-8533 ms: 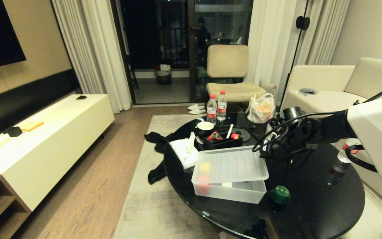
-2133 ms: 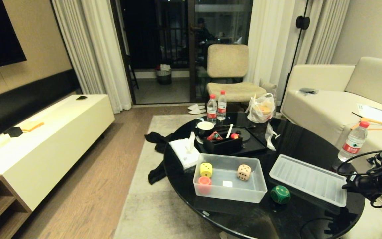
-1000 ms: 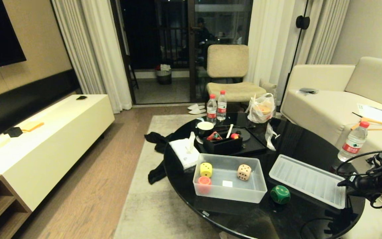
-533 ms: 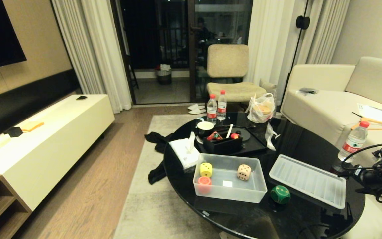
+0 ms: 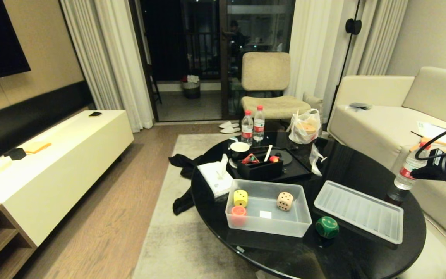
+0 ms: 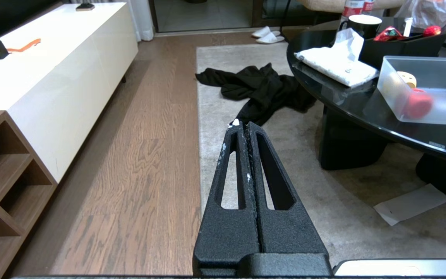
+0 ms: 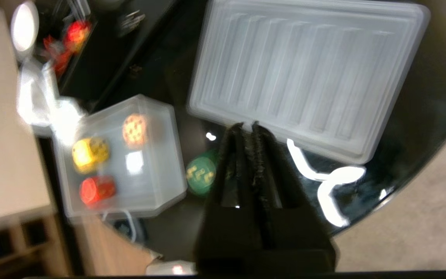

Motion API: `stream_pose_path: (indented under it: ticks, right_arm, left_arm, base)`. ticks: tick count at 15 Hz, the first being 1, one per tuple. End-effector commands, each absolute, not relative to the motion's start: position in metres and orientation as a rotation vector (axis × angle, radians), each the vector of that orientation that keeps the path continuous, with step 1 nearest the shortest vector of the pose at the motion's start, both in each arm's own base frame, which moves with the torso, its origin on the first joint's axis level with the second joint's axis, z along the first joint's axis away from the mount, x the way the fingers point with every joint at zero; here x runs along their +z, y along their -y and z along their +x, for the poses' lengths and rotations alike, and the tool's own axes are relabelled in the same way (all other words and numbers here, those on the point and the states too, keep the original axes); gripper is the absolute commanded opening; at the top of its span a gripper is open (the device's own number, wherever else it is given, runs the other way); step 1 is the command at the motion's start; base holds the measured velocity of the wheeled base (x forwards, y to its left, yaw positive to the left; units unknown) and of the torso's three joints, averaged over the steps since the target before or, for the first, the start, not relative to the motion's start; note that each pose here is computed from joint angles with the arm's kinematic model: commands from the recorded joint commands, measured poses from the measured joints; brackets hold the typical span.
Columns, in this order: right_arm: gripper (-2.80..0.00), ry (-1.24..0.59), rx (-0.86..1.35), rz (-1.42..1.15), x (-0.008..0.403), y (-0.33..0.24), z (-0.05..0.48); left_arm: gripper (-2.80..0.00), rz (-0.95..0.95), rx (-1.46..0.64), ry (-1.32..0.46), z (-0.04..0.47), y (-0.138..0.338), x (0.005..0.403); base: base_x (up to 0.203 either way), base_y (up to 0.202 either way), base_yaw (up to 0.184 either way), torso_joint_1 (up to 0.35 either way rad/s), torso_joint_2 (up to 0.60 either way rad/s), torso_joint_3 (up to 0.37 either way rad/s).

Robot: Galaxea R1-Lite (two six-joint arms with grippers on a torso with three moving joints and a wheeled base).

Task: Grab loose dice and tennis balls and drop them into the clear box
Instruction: Pick up toys out of the box

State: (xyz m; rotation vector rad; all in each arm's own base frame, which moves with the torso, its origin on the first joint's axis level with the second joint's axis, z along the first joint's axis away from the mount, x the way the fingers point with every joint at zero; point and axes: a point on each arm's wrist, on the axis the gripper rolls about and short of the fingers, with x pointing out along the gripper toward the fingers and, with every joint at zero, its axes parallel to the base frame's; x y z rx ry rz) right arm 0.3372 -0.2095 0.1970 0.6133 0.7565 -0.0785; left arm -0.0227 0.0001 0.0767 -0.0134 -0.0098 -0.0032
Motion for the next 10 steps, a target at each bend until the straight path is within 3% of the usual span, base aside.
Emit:
stream_pose_path:
  ticks: [1, 7, 10]
  right_arm:
    - [-2.80, -0.708, -0.017, 0.524, 0.240, 0.169, 0.328]
    - [-2.80, -0.805, -0.007, 0.352, 0.231, 0.093, 0.360]
    - [-2.80, -0.885, -0.013, 0.206, 0.208, 0.052, 0.381]
  left_arm:
    - [-2.80, -0.014, -0.003, 0.009, -0.023, 0.000, 0.076]
    - [-2.80, -0.014, -0.003, 0.009, -0.023, 0.000, 0.076]
    - [-2.80, -0.014, -0.003, 0.009, -0.023, 0.000, 0.076]
  base:
    - [0.000, 0.000, 0.000, 0.000, 0.00, 0.000]
    - [0.000, 0.000, 0.000, 0.000, 0.00, 0.000]
    - [0.000, 0.000, 0.000, 0.000, 0.00, 0.000]
